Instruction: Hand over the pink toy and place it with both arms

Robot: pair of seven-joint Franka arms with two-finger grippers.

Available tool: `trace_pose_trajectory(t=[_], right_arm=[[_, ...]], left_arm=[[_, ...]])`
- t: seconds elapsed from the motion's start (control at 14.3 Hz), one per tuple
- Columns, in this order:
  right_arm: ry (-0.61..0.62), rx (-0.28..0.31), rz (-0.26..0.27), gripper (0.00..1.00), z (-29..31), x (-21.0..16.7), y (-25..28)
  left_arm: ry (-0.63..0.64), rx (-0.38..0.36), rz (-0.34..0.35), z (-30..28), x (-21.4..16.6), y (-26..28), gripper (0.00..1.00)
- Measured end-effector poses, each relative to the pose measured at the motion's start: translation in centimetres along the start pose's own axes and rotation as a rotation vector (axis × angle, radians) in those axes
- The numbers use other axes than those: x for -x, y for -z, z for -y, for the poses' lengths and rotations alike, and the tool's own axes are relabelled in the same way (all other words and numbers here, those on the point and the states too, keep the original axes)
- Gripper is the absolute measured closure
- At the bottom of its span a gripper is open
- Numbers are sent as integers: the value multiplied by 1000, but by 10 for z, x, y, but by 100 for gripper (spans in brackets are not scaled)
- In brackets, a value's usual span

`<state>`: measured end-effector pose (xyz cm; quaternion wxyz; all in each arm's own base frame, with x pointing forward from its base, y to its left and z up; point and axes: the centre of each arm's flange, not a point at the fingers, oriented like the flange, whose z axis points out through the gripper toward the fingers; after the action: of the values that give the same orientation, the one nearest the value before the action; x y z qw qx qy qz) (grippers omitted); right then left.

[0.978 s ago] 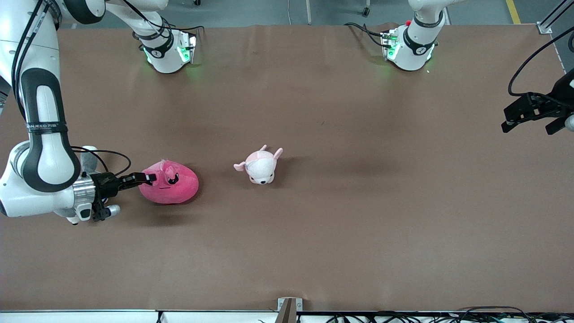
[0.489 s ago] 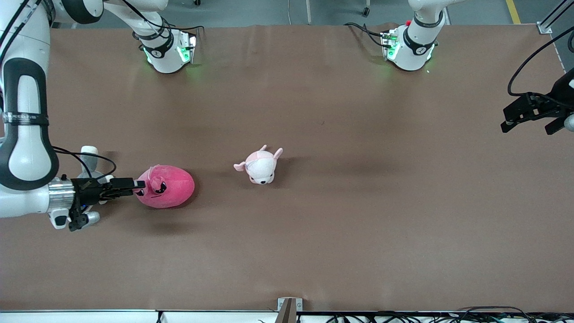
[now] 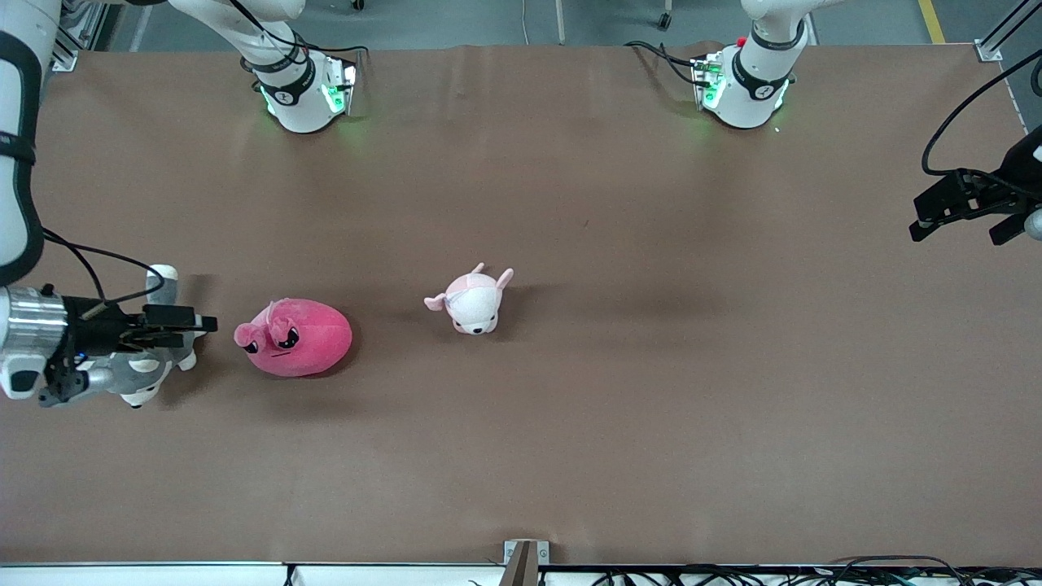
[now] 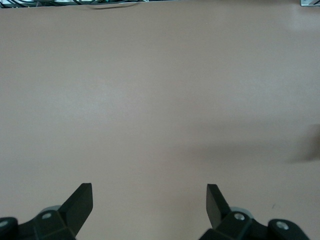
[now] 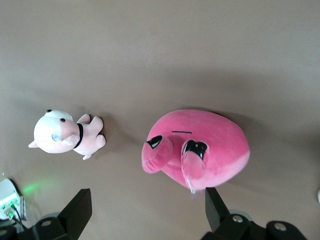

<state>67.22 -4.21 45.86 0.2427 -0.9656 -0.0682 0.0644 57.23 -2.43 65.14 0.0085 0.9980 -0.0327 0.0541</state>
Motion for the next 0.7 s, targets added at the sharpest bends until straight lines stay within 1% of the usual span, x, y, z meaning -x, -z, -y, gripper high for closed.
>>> trace_pose_trajectory(t=[0.21, 0.28, 0.42, 0.63, 0.7], right_arm=[[-46, 13, 25, 0, 19, 18, 24], [-52, 35, 26, 0, 24, 24, 33], [-55, 116, 30, 0, 33, 41, 57], [-83, 198, 64, 0, 46, 69, 84], [-90, 247, 70, 0, 46, 76, 92]], left_arm=[[0, 0, 2, 0, 0, -1, 0], [-1, -1, 3, -1, 0, -1, 0], [-3, -5, 6, -3, -1, -2, 0], [-1, -9, 6, -3, -1, -2, 0], [-1, -10, 7, -3, -1, -2, 0]])
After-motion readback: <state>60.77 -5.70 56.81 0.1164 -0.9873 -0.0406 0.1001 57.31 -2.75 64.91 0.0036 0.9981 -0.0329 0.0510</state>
